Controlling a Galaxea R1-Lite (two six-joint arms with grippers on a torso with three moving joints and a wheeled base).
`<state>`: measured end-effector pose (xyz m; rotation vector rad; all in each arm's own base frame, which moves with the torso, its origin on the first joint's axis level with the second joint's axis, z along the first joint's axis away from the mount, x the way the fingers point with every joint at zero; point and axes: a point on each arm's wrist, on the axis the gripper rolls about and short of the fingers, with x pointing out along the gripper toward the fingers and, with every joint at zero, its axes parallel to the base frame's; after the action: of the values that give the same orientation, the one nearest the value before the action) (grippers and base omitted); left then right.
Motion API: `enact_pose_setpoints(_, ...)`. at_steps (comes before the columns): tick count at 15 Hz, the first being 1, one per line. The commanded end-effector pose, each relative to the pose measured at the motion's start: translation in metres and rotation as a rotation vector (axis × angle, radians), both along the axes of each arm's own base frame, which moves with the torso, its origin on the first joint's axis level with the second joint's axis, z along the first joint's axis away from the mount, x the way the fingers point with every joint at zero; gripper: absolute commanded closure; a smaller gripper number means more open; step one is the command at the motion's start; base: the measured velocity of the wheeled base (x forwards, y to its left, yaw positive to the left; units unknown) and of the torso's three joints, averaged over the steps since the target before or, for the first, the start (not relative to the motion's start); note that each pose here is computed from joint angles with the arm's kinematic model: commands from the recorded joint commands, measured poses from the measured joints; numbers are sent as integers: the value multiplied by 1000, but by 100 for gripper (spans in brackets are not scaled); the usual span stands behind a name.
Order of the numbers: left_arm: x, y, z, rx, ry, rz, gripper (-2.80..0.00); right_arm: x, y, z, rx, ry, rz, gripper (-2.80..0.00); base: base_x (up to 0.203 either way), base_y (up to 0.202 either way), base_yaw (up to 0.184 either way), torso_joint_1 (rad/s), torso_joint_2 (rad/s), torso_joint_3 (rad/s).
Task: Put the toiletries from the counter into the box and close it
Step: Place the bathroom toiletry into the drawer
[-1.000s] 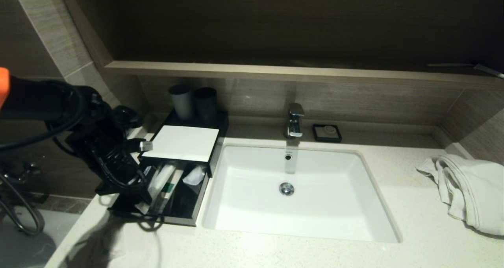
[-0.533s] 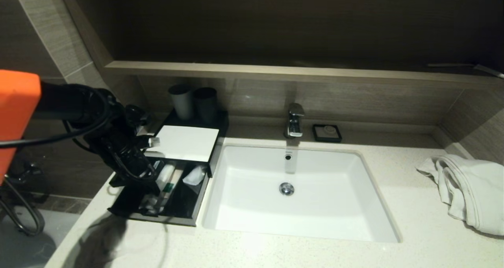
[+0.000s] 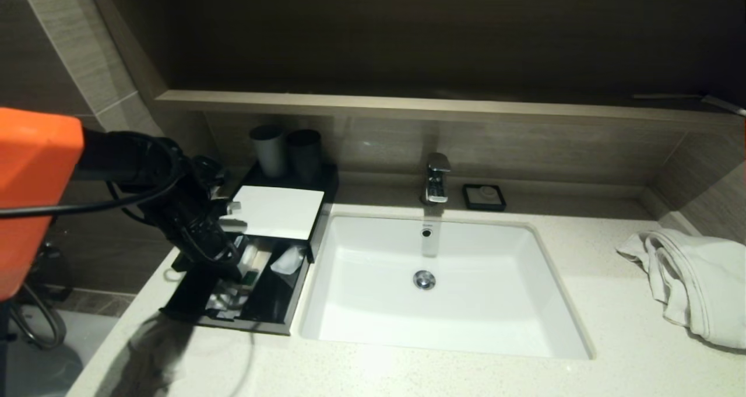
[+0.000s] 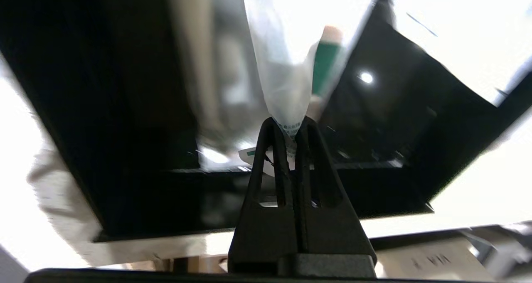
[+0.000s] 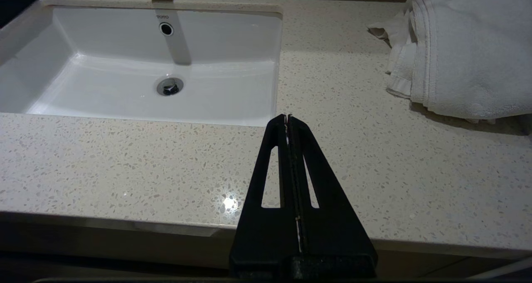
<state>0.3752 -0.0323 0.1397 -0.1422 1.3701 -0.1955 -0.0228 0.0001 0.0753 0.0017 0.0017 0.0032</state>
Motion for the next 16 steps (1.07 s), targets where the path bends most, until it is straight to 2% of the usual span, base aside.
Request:
enact_pose_setpoints(1, 2, 0, -5, 18, 10, 6, 0, 0, 0, 0, 0, 0, 0, 0, 0, 0, 0, 0, 0, 0)
enact_pose_setpoints(5, 0, 0, 1, 17, -5, 6, 0, 0, 0, 0, 0, 0, 0, 0, 0, 0, 0, 0, 0, 0)
enact_pose_setpoints(6, -1, 0, 2, 16, -8, 7, -280, 0, 0, 0, 0, 0, 0, 0, 0, 0, 0, 0, 0, 0)
enact_pose_setpoints(13, -14, -6, 27, 3, -56, 5, -280, 0, 0, 0, 0, 0, 0, 0, 0, 0, 0, 0, 0, 0)
enact_pose_setpoints(16, -41, -7, 73, -19, -169, 27, -280, 0, 0, 0, 0, 0, 0, 0, 0, 0, 0, 0, 0, 0)
